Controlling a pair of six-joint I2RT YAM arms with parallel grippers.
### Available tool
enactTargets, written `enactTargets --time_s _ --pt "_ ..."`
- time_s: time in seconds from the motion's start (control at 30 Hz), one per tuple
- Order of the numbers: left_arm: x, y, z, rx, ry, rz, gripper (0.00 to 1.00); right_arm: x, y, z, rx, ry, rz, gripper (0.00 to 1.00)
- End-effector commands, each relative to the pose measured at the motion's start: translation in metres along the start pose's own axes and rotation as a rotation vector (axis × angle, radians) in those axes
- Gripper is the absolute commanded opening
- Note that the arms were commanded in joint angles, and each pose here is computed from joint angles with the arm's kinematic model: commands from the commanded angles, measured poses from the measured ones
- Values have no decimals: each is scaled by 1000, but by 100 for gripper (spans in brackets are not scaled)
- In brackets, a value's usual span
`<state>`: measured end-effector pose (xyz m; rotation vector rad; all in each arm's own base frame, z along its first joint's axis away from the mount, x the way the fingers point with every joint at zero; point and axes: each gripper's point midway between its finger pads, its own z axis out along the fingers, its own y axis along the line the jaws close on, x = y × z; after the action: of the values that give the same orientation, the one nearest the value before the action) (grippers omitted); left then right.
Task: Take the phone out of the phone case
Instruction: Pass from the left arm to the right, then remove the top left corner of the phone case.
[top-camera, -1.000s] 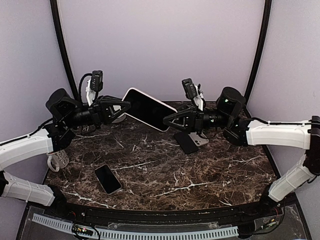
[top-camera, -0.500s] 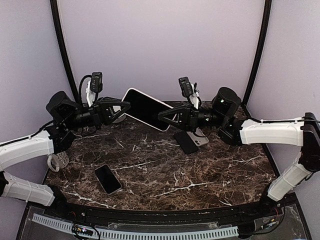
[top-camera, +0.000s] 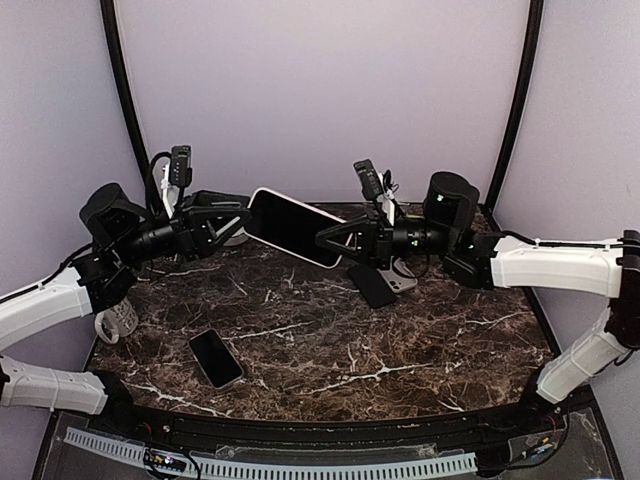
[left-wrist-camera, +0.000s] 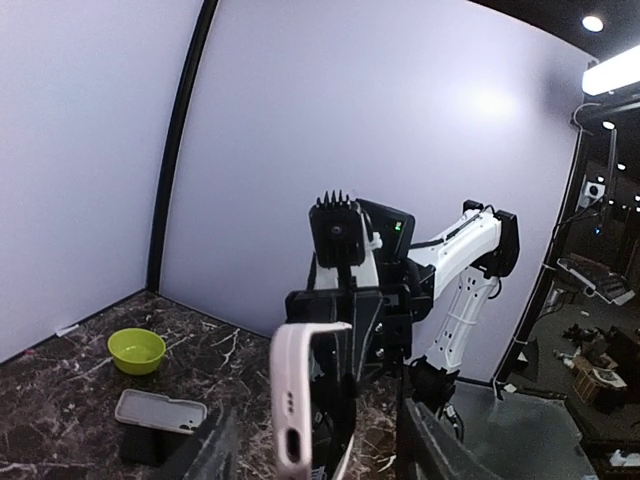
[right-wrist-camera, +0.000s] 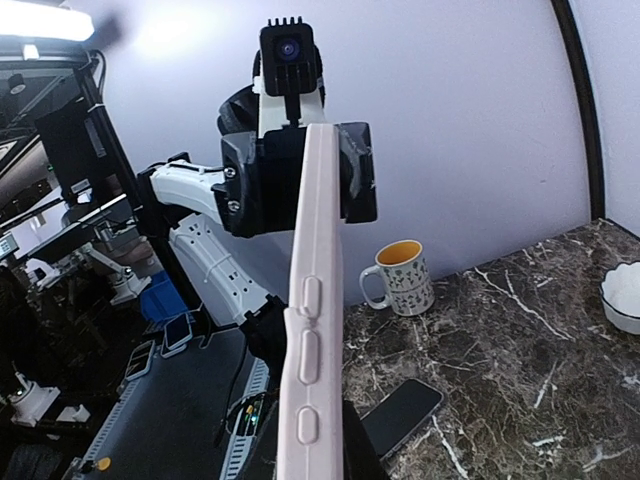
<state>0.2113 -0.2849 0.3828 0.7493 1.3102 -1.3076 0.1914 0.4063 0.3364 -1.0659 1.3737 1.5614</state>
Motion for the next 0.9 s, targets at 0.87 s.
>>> enactTargets --time_s 0.87 --pt "93 -5 -15 221 374 606 88 38 14 -59 192 239 -783 0"
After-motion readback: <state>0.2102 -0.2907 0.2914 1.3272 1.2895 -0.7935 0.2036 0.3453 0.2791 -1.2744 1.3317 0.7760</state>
